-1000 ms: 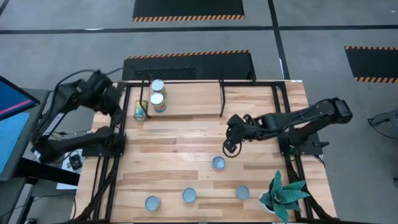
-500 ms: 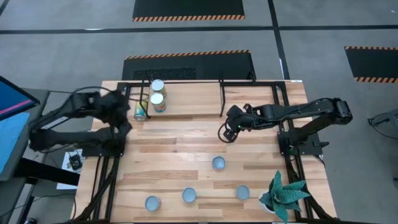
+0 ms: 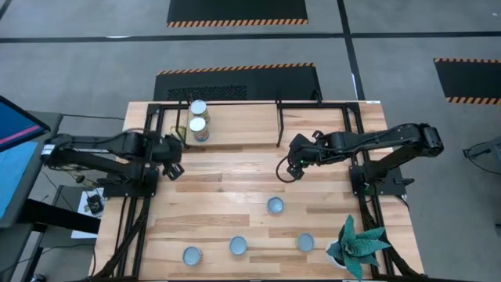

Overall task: Pick and place cans onto a shelf
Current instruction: Put the canned carrots on the shelf

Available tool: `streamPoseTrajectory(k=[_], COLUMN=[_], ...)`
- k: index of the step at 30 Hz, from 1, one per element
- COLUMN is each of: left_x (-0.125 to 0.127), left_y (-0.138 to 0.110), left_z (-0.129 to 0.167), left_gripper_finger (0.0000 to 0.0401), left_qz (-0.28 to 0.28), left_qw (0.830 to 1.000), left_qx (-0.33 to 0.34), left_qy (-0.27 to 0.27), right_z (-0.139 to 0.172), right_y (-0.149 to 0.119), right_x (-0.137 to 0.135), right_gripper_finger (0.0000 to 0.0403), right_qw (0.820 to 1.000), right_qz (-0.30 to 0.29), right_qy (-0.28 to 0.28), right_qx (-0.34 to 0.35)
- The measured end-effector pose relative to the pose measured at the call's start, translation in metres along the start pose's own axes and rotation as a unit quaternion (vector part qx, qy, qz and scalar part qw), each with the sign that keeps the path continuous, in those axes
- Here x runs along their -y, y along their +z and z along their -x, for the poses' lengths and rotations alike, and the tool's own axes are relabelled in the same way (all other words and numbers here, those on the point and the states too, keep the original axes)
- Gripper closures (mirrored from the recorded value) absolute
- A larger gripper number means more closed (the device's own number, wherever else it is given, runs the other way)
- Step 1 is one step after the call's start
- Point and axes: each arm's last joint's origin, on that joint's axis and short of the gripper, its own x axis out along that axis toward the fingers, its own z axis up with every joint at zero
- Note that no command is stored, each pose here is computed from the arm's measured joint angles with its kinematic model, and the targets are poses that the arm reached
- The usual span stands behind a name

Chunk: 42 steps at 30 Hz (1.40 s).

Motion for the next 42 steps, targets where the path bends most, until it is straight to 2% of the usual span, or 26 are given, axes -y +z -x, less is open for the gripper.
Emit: streamPoseTrajectory(k=[6,12,18,26,29,37,42], left_x=[0.020,0.032,0.040,0.042,0.041,0.041,0.040], left_y=[-0.017,-0.030,-0.036,-0.047,-0.051,-0.047,-0.043], left_z=[-0.016,-0.037,-0.050,-0.065,-0.071,-0.066,-0.062], left_gripper_finger=[0.0401,0.0401,0.0401,0.0401,0.0401,0.0401,0.0401], left_qz=[0.014,0.008,-0.003,-0.031,-0.023,-0.041,-0.010], left_qw=[0.998,0.987,0.979,0.979,0.980,0.978,0.981], left_qx=[0.008,-0.002,0.018,0.023,0.020,0.050,0.065], left_qy=[0.063,0.160,0.204,0.198,0.196,0.197,0.182], right_z=[0.000,0.000,0.000,0.000,0.000,0.000,0.000], right_y=[0.001,0.001,0.001,0.001,0.000,0.000,0.000], right_x=[0.001,0.001,0.001,0.003,0.004,0.004,0.004], right_gripper_finger=[0.0333,0.0333,0.0333,0.0333,0.0333,0.0333,0.0333], right_qw=[1.000,1.000,1.000,0.999,0.999,0.999,0.999], right_qz=[-0.002,-0.003,-0.002,0.006,0.008,0.008,0.001], right_qy=[-0.012,-0.012,-0.015,-0.040,-0.044,-0.043,-0.041], right_qx=[0.010,0.012,0.012,0.020,0.015,0.016,0.018])
